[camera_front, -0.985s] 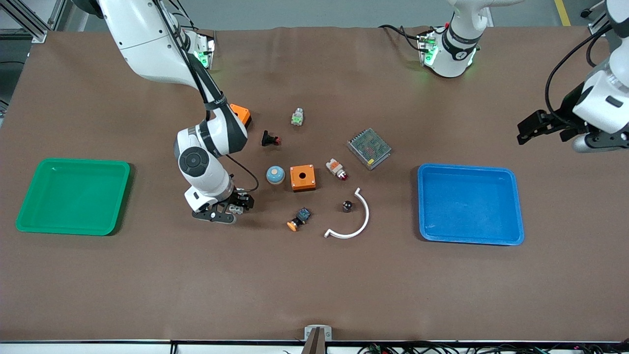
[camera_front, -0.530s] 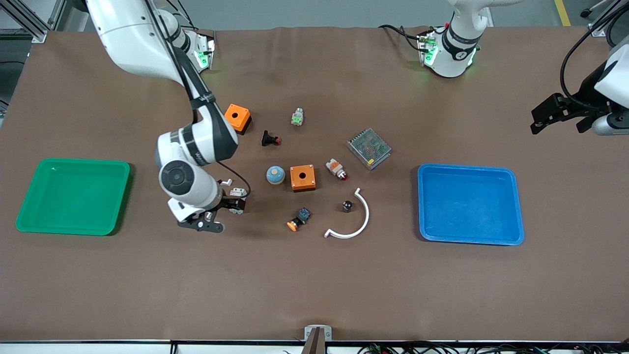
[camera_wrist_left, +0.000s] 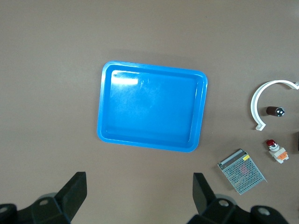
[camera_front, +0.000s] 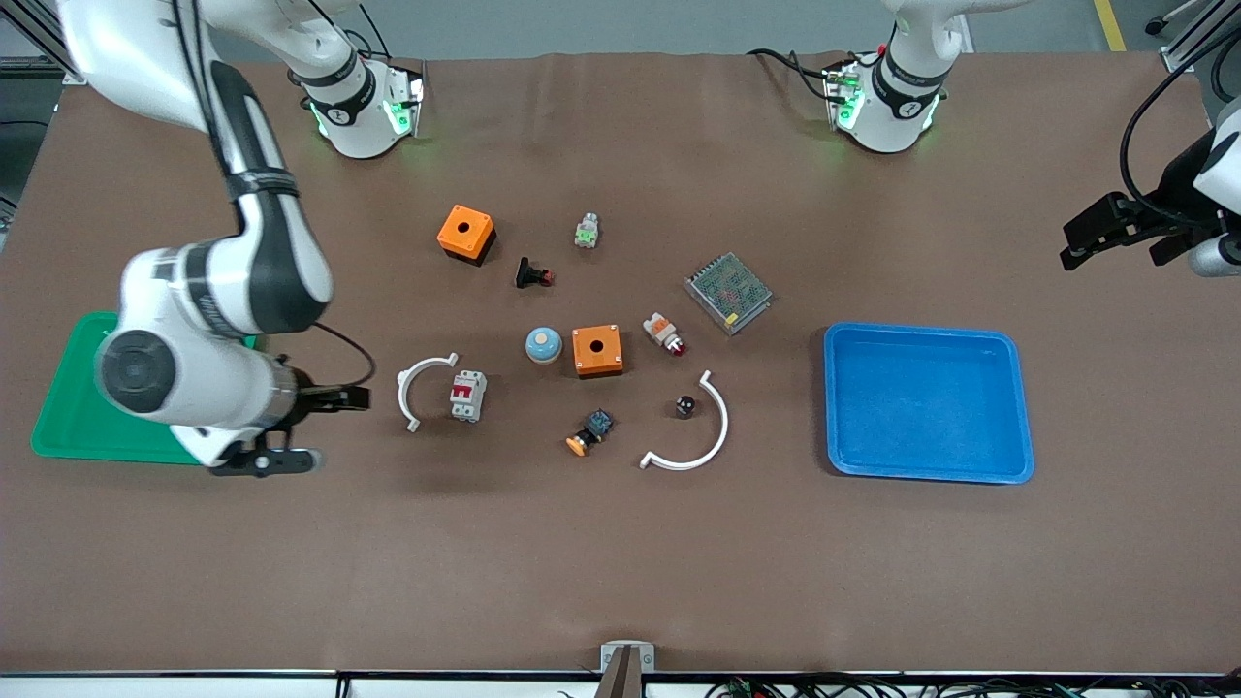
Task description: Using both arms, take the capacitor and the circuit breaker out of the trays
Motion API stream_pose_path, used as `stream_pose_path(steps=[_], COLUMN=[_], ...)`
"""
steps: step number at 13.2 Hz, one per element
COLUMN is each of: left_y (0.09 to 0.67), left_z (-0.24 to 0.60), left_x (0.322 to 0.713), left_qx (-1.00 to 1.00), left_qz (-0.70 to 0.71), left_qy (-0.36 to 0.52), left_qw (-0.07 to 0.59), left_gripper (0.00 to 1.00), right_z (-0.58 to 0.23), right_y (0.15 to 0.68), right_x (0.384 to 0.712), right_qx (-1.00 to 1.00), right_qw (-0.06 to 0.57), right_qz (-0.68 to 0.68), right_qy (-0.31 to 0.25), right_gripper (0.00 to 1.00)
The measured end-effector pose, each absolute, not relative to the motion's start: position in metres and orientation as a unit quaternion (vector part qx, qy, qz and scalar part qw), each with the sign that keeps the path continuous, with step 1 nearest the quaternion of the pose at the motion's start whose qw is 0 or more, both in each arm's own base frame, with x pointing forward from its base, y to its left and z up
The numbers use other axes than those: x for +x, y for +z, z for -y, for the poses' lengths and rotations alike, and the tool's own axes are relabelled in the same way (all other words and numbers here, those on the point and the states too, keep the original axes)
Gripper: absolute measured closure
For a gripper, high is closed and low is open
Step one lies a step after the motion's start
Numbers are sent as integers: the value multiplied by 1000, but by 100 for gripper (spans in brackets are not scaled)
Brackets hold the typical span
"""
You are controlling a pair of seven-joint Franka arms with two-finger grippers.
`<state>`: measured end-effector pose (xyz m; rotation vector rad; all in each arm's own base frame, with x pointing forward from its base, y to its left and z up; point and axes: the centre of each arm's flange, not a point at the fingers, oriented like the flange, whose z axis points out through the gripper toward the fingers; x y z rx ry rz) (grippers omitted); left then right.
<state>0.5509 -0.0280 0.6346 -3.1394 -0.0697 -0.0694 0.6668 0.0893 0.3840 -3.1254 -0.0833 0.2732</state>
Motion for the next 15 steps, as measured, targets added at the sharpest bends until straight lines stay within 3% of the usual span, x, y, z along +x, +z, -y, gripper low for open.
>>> stream_pose_path(steps=[9,15], left_y=[635,635], left_z=[29,40], left_x=[551,550], left_qx=[-1000,-1000], left_qz=[21,11], left_qy=[-22,-23], left_qw=[0,0], left_gripper=[0,0], right_z=[25,64], right_y=[488,516], right_x=[630,621], right_qx=[-995,-997], right_qw=[-9,-9], right_qz=[11,-6], right_qy=[96,82], right_gripper=[0,0])
